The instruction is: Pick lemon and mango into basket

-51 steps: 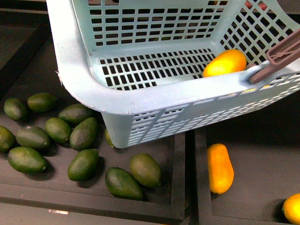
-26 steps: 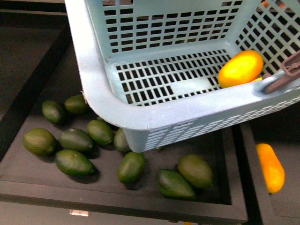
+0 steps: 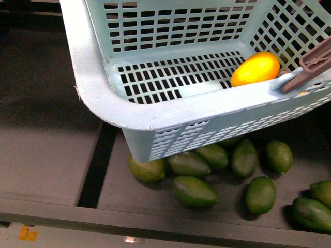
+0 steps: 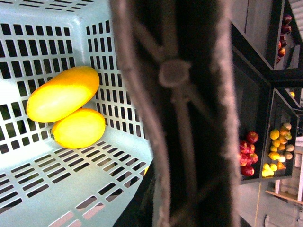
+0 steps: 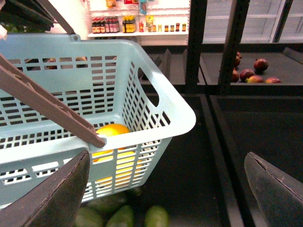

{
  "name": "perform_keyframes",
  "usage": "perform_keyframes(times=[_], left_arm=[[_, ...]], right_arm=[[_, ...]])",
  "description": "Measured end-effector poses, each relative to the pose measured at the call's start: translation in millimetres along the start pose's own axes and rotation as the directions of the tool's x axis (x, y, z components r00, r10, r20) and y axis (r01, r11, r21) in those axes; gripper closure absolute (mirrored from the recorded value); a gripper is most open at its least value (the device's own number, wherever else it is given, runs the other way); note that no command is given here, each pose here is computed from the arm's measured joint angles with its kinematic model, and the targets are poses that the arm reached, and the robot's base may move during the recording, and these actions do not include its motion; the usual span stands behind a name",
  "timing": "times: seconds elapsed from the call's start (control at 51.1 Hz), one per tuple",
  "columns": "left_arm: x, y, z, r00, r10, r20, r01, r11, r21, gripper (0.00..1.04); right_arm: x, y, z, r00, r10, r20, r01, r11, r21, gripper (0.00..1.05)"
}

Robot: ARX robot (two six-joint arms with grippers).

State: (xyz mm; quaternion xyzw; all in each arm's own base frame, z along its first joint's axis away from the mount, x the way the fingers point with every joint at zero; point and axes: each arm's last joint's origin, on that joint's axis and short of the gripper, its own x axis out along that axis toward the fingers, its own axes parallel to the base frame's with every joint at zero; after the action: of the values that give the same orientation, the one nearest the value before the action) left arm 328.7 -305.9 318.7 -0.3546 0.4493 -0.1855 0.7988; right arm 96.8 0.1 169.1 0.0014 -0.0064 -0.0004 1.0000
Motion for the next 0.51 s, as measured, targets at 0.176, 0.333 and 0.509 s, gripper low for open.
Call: perform_keyframes(times=[0.176,0.333,0.509], left_arm=[[0.1,-0.5,-0.9,1.0,-0.004,-0.007,0.004,1.0,0.0,1.0],[0.1,-0.4,-0.8,1.0,-0.001,-0.002,0.001,1.0,0.001,1.0],[-0.1,0.6,1.0,1.0,0.004,0.007,-0.004,1.0,0.0,1.0]], right_arm=[[0.0,0.0,0.0,1.0,0.002,0.0,-0.002,1.0,0.0,0.09],[0.1,0.0,-0.1,1.0,-0.001,-0.002,0.001,1.0,0.0,0.09],[0.0,0.2,-0.1,1.0,0.006,-0.001,-0.006,1.0,0.0,0.09]])
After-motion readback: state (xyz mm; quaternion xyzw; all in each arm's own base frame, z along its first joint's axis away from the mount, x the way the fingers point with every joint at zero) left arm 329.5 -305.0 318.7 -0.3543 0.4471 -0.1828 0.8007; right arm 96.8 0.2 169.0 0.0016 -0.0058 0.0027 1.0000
